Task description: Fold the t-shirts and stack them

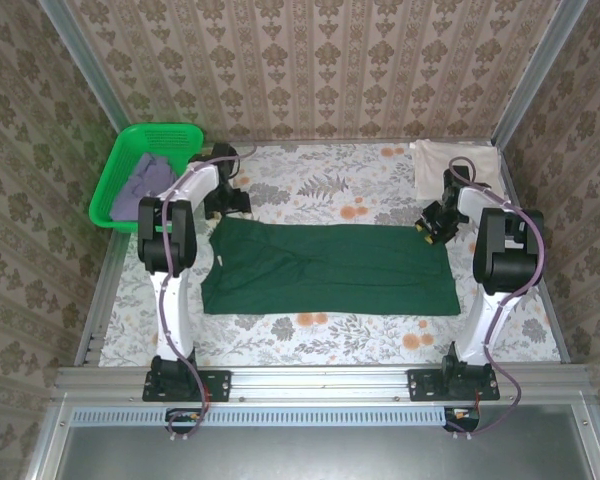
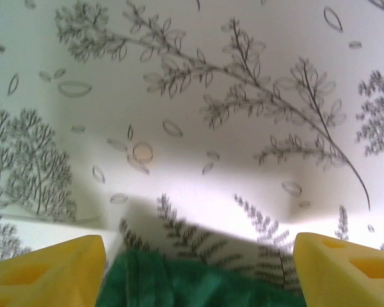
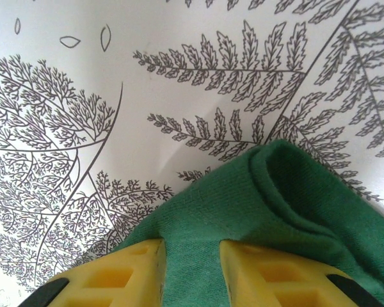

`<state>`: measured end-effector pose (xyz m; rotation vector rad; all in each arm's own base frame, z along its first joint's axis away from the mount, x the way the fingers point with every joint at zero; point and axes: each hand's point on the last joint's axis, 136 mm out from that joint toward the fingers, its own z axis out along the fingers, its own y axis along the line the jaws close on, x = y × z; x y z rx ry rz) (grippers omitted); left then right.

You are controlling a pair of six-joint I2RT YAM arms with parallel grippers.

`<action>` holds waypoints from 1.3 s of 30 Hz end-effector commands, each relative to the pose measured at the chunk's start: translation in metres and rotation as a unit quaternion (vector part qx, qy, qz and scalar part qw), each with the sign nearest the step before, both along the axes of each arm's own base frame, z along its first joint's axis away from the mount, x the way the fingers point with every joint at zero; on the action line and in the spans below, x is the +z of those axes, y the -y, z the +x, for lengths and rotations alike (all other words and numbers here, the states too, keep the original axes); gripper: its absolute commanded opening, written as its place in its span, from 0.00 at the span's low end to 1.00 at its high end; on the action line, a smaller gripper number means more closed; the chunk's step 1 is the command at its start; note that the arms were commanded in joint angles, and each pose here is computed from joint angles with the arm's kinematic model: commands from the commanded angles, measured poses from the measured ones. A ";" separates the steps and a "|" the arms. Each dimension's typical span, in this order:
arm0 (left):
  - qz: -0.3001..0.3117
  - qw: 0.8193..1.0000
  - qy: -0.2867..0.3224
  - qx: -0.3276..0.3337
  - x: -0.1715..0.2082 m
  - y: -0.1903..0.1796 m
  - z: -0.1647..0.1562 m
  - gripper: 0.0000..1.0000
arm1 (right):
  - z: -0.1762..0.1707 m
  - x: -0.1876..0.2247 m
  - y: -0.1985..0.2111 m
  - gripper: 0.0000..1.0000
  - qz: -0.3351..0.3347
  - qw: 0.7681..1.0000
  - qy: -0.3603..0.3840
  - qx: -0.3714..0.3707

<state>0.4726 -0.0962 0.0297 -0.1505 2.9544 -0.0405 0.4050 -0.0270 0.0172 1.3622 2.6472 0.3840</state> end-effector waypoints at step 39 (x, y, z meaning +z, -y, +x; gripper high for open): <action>-0.064 0.998 -0.013 -0.022 0.035 0.013 -0.016 0.64 | -0.009 -0.020 0.019 0.35 -0.008 0.999 -0.038 -0.011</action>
